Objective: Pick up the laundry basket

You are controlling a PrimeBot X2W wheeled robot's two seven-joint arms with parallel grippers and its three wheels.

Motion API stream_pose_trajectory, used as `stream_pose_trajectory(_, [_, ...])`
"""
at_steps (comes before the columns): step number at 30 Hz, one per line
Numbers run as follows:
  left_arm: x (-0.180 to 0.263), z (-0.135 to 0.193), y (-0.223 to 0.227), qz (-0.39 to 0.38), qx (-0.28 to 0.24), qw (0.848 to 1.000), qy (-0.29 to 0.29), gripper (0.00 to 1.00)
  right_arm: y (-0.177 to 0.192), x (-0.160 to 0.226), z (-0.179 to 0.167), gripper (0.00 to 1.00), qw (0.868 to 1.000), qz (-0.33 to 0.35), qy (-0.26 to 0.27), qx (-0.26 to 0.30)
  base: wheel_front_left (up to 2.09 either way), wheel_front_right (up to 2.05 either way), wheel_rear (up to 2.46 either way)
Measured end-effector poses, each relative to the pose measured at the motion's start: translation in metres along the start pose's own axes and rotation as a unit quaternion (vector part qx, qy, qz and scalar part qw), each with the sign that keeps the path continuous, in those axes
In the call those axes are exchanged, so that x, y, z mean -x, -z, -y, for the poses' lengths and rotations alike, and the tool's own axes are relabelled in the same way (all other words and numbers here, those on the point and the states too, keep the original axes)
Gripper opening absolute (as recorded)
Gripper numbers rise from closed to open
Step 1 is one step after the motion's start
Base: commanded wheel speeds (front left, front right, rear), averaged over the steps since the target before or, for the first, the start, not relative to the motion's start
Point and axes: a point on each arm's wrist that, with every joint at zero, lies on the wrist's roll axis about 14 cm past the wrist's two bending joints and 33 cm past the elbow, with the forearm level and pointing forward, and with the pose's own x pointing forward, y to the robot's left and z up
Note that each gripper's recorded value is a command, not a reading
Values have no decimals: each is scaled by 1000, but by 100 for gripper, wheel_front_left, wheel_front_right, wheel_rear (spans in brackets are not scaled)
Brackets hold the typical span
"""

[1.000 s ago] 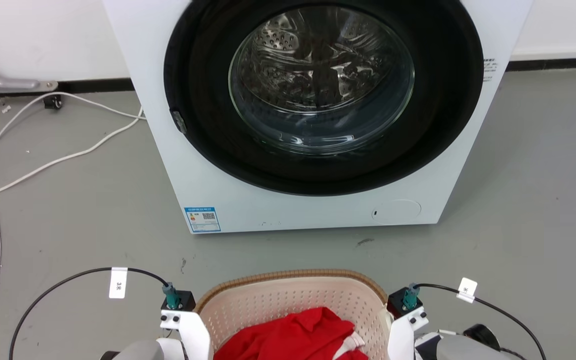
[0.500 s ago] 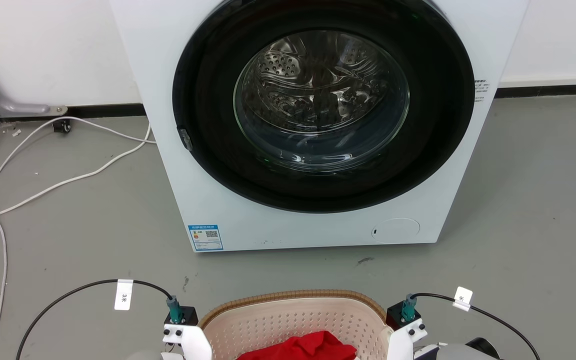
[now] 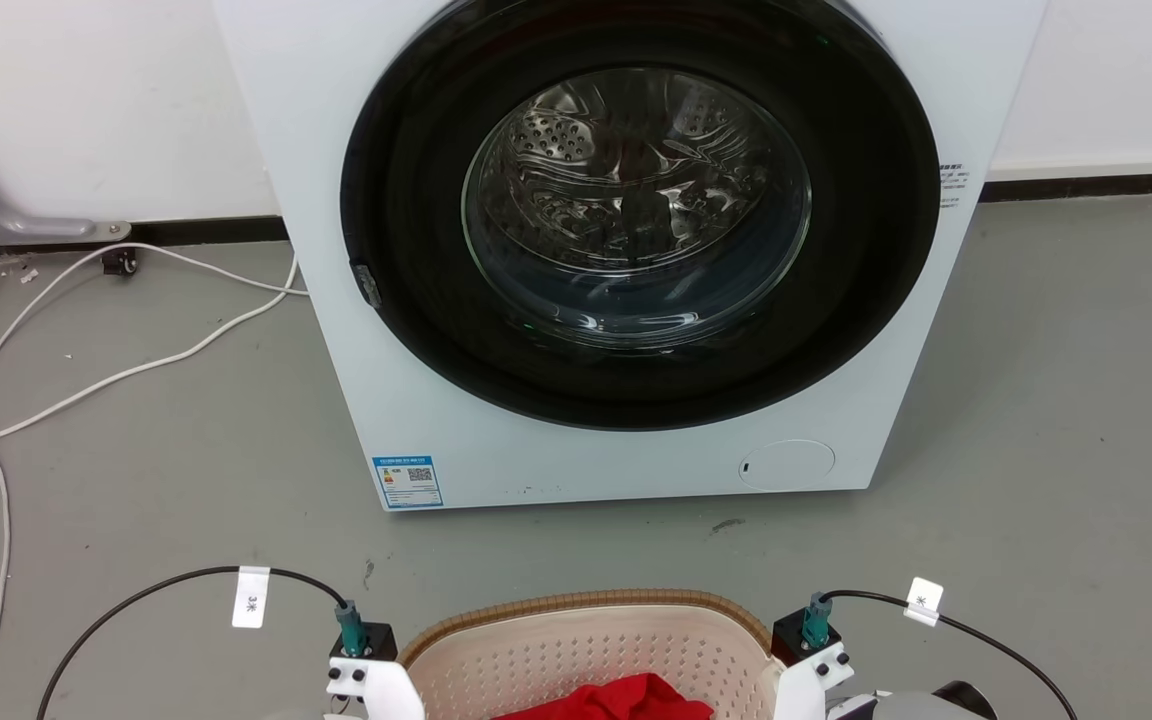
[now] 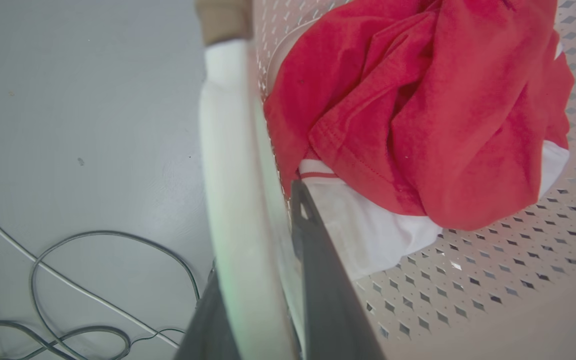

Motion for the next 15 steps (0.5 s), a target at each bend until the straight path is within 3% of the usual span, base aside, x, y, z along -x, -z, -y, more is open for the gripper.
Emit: stream_pose_trajectory(15, [-2, 0, 3, -6, 1, 1000, 1, 0, 2, -1, -1, 0, 1000, -4, -2, -2, 0, 0, 0])
